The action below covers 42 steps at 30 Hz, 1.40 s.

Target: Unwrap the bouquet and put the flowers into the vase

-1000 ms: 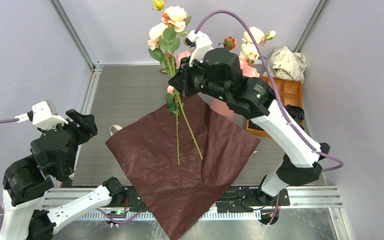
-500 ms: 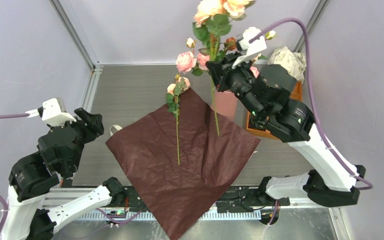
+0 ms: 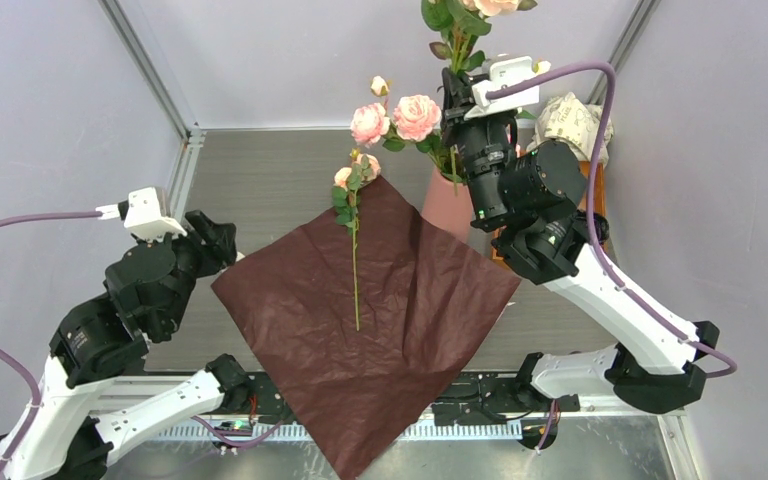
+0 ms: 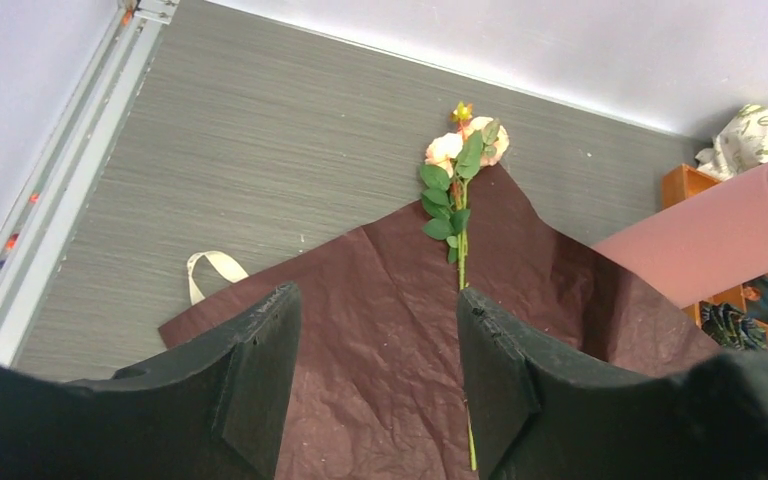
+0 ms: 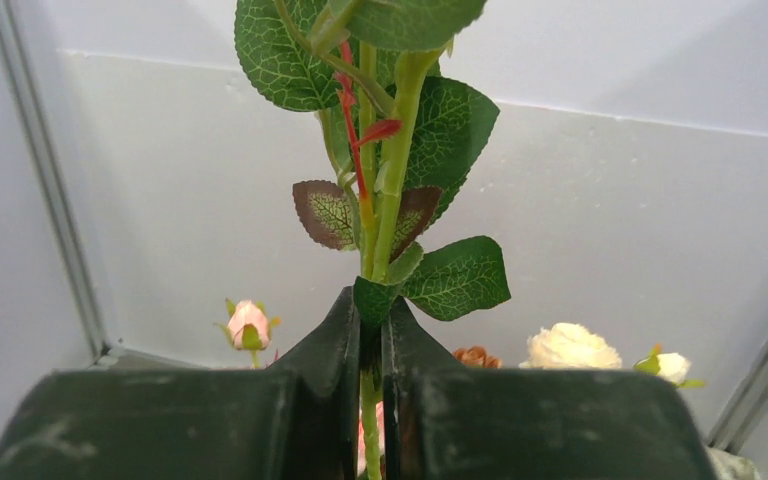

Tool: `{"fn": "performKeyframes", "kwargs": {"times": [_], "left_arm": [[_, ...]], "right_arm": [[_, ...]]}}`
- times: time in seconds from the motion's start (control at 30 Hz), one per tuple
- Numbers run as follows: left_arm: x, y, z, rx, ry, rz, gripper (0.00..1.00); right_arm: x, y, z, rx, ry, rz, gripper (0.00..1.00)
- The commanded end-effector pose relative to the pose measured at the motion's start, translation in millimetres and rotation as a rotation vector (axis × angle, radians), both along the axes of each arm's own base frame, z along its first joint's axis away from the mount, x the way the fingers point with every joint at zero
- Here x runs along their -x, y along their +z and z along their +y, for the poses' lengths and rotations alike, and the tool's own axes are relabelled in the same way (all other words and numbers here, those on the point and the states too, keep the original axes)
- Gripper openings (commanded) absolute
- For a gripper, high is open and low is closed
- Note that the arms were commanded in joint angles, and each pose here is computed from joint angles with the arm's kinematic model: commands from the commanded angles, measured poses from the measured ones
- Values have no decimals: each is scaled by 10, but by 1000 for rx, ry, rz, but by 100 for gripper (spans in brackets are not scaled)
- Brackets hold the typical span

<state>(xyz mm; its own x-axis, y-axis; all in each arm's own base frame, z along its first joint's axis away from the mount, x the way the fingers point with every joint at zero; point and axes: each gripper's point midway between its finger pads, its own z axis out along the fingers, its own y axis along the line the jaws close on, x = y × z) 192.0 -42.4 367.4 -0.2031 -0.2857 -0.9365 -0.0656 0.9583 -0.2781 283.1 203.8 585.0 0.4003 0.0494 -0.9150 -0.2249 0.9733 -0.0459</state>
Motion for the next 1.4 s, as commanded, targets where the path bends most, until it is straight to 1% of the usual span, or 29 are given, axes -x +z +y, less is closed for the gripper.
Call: {"fn": "performKeyframes", "kwargs": {"times": [0.0,0.27,0.53,0.87,1.0,1.37], "left_arm": [[-78,164,-131,39,-29,-48,59],[-121,128,-222,43,-46,-35,59],[-129,119,-234,48,-46,-33,59],[-134,108,-249,51,-48,-30,59],[-141,97,-263,51,-50,-26,59],[-141,92,-263,55,-48,-26,58]], "right_arm": [[77,395,-273,-69,-106,-141,1],[-2,308,-307,-78,-167,-168,1],[-151,84,-322,-93,-182,-143,1],[-279,-104,-465,-134,-208,-116,1],[-279,-66,-476,-146,-198,-122,1],[-209,191,-378,-203,-98,-151,1]]}}
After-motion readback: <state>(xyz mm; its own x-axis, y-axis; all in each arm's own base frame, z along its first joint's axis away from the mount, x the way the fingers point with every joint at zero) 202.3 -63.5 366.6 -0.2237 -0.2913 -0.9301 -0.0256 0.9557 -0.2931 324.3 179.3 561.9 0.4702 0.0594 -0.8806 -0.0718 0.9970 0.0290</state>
